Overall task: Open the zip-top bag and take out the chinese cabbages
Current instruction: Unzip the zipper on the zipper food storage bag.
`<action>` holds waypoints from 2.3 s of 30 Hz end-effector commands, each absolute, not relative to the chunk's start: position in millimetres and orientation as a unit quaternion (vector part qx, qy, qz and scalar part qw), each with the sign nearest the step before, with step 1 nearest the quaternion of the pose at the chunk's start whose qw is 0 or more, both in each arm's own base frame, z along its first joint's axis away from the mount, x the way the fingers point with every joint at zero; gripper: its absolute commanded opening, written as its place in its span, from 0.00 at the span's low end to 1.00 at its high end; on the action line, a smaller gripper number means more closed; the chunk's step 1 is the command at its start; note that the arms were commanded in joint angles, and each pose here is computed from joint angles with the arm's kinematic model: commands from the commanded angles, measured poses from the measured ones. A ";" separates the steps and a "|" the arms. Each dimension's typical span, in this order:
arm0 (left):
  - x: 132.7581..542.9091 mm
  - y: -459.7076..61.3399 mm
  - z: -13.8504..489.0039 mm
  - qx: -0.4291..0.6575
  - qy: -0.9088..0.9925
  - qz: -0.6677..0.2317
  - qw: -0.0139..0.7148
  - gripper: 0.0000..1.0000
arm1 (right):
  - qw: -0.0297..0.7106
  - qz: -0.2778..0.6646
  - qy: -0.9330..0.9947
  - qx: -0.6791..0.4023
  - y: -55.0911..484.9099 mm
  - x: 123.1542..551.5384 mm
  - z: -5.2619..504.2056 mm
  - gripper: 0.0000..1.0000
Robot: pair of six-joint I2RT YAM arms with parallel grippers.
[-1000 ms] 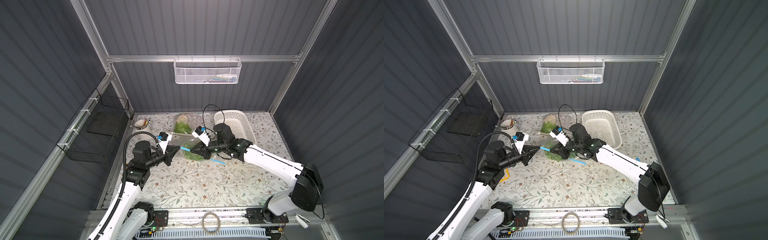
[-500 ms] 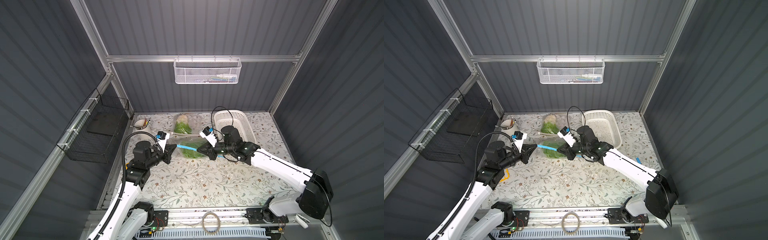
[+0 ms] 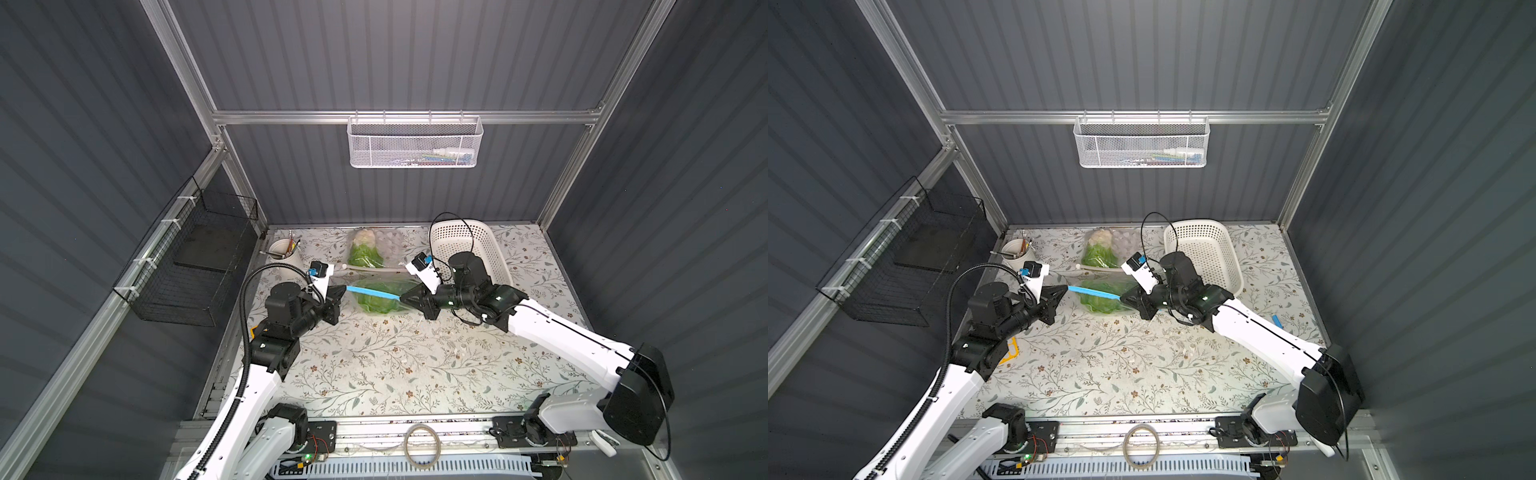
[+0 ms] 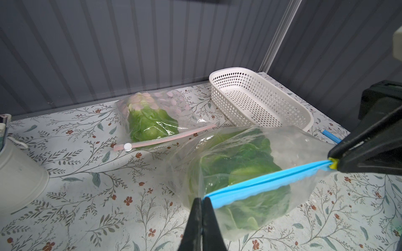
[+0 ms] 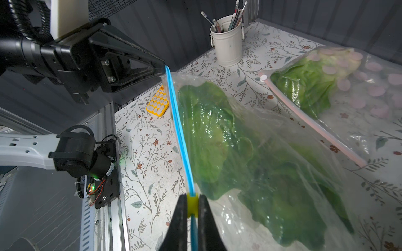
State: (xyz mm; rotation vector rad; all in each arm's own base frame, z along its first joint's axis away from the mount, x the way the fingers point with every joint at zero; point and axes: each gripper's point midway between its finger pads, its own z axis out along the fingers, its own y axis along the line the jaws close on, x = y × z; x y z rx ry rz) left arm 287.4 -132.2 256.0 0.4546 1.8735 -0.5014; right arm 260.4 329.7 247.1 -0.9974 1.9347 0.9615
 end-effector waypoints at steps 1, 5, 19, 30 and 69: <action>298.8 -105.5 254.7 0.144 0.804 -0.152 0.556 0.00 | 0.363 0.343 0.781 -0.374 308.5 263.9 234.3 0.00; 300.2 -101.4 253.9 0.136 0.807 -0.142 0.557 0.00 | 0.367 0.339 0.783 -0.370 303.6 264.6 234.9 0.00; 306.7 -74.9 251.7 0.084 0.820 -0.082 0.560 0.00 | 0.378 0.308 0.798 -0.353 280.5 269.3 231.9 0.00; 306.6 -64.0 255.0 0.063 0.820 -0.060 0.566 0.00 | 0.379 0.295 0.809 -0.338 268.9 269.9 230.8 0.00; 283.1 -100.8 282.0 0.143 0.770 -0.153 0.603 0.00 | 0.375 0.273 0.828 -0.314 250.3 261.0 227.9 0.00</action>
